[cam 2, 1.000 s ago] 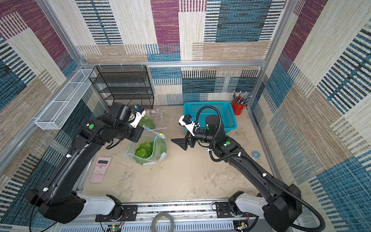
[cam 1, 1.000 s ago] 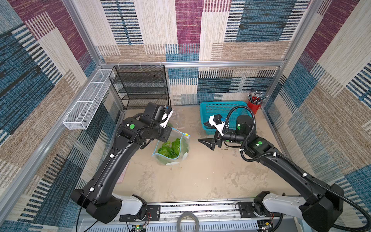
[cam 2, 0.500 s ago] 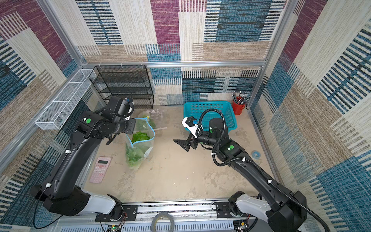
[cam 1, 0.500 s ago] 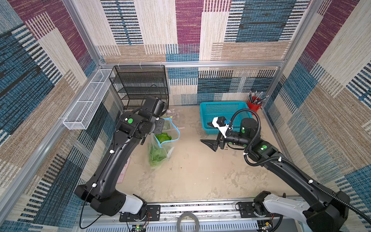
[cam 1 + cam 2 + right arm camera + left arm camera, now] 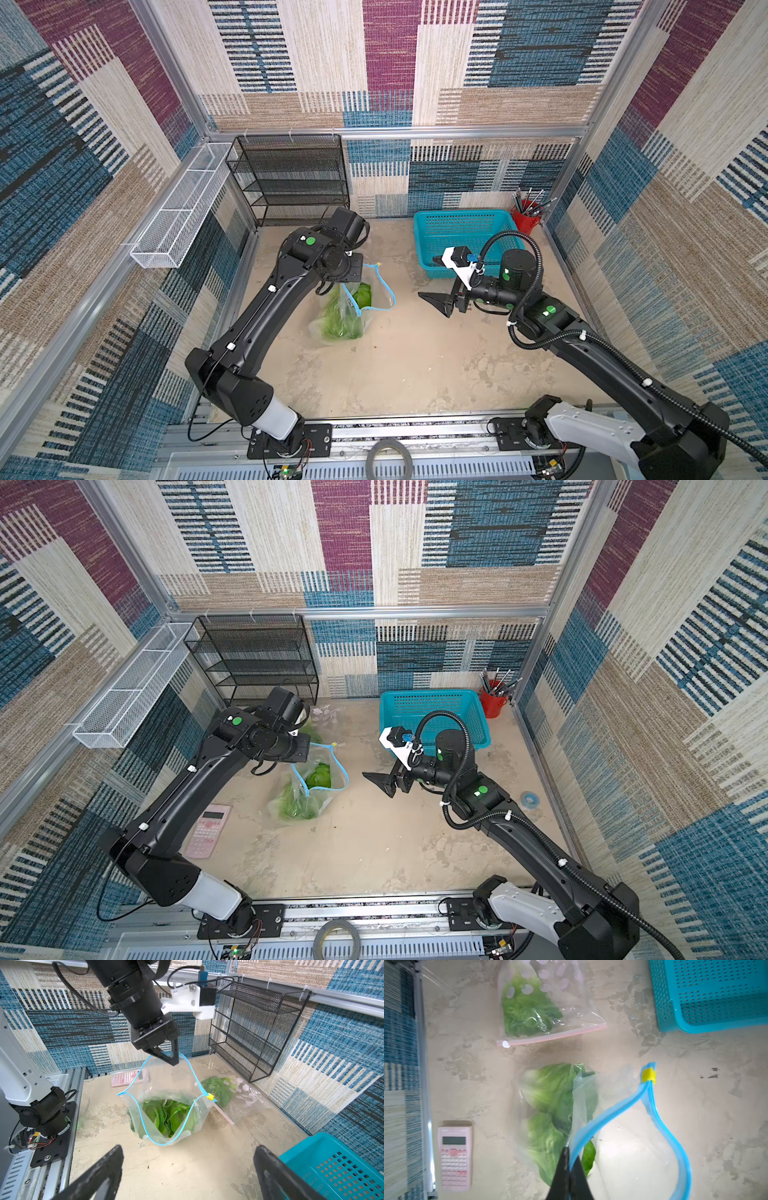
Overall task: Open the zip-top bag and take out the chinese cabbages
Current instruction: Adjust the zipper food storage bag at the center of the board.
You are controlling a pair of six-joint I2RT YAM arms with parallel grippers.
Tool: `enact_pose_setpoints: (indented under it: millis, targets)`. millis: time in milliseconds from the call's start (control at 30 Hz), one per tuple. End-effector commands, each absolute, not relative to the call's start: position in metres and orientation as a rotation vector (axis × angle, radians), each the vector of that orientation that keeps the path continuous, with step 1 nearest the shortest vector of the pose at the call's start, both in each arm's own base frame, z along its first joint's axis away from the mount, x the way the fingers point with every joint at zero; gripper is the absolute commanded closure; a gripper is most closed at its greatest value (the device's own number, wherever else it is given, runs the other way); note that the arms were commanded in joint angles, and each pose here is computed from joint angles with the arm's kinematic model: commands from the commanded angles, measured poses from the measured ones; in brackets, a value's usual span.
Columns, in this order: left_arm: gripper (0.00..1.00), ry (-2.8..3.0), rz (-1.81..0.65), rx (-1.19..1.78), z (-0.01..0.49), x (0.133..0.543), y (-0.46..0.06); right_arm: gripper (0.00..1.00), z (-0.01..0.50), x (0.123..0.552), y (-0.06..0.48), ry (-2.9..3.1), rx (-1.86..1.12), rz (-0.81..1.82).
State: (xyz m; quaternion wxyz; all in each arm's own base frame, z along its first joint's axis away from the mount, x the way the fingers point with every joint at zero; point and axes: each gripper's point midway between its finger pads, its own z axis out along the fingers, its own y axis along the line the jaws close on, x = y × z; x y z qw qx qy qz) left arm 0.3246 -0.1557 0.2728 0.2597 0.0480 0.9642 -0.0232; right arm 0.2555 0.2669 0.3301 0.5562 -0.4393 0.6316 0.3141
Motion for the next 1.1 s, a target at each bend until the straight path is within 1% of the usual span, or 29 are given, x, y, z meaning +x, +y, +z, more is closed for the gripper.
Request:
enact_pose_setpoints:
  millis: [0,200,300,467,567,633,767,933,1067]
  targets:
    - [1.0,2.59,-0.241,0.061,0.276,0.327,-0.181,0.01,0.331,0.253,0.267,1.493,-1.024,0.766]
    - [1.0,2.567,-0.441,0.061,0.268,0.328,-0.22,0.01,0.321,0.247,0.271,1.506,-0.996,0.855]
    - [1.0,2.576,-0.469,0.087,0.261,0.328,-0.234,0.0,0.314,0.244,0.276,1.52,-0.987,0.933]
    - [1.0,2.616,-0.512,0.122,0.246,0.327,-0.253,0.03,0.291,0.246,0.281,1.601,-0.967,1.001]
    - [0.97,2.624,-0.563,0.132,0.241,0.326,-0.263,0.03,0.282,0.243,0.283,1.621,-0.952,1.054]
    - [0.95,2.618,-0.587,0.133,0.241,0.327,-0.267,0.03,0.279,0.241,0.284,1.621,-0.944,1.089]
    - [0.86,2.599,-0.644,0.156,0.245,0.327,-0.276,0.02,0.268,0.242,0.287,1.65,-0.926,1.126]
    - [0.71,2.588,-0.682,0.196,0.251,0.323,-0.282,0.01,0.257,0.246,0.293,1.674,-0.925,1.17]
    - [0.7,2.552,-0.657,0.212,0.26,0.324,-0.276,0.01,0.25,0.253,0.299,1.705,-0.916,1.191]
